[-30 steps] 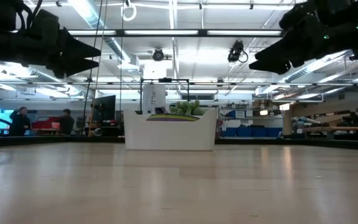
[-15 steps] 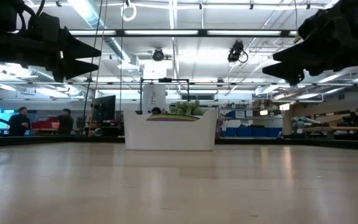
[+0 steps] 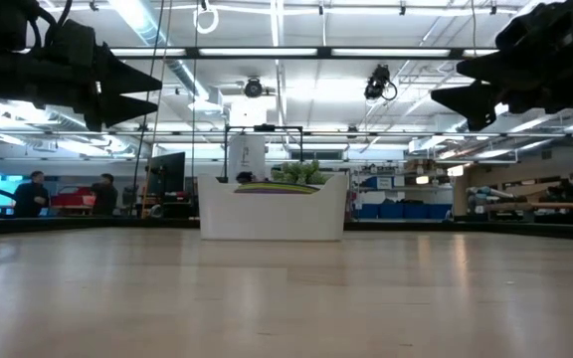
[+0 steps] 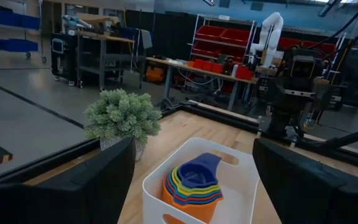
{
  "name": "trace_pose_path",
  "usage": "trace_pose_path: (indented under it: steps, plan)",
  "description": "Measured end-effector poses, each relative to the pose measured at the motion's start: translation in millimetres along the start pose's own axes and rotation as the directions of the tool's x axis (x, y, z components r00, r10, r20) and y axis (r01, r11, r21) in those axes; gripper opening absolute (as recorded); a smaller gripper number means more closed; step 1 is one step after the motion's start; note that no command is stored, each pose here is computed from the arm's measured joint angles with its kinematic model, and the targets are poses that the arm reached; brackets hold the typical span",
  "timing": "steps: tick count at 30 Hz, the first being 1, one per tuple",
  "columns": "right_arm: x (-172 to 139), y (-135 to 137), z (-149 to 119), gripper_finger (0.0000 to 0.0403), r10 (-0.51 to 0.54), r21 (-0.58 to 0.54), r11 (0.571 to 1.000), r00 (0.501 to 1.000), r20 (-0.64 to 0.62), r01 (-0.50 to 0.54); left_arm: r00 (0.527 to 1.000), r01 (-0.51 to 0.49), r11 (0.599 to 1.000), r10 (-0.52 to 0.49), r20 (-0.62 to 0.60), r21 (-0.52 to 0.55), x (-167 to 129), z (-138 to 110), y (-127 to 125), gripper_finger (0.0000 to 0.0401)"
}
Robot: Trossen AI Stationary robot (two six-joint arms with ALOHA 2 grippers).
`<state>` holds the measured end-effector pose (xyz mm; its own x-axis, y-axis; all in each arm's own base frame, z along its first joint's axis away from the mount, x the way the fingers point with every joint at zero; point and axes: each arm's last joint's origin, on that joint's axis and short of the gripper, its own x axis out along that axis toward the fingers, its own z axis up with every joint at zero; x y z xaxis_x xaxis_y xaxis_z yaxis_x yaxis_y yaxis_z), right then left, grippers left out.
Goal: Nest measuring cups in basket
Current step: Return to Home Position
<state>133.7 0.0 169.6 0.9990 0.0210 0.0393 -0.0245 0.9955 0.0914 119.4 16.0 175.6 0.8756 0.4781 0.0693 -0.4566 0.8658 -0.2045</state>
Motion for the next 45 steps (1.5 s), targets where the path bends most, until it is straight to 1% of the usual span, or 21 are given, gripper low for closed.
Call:
trace_pose_path:
  steps: [3, 45]
  plan:
    - [0.1, 0.1, 0.6, 0.0299, 0.001, -0.018, 1.000, 1.000, 0.007, -0.001, 1.000, 0.000, 1.000, 0.000, 0.000, 0.000, 0.0, 0.0, 0.0, 0.0330]
    - [0.1, 0.0, 0.4, 0.0299, 0.001, -0.017, 1.000, 1.000, 0.005, -0.001, 1.000, -0.001, 1.000, 0.001, 0.000, 0.000, 0.0, -0.1, 0.0, 0.0330]
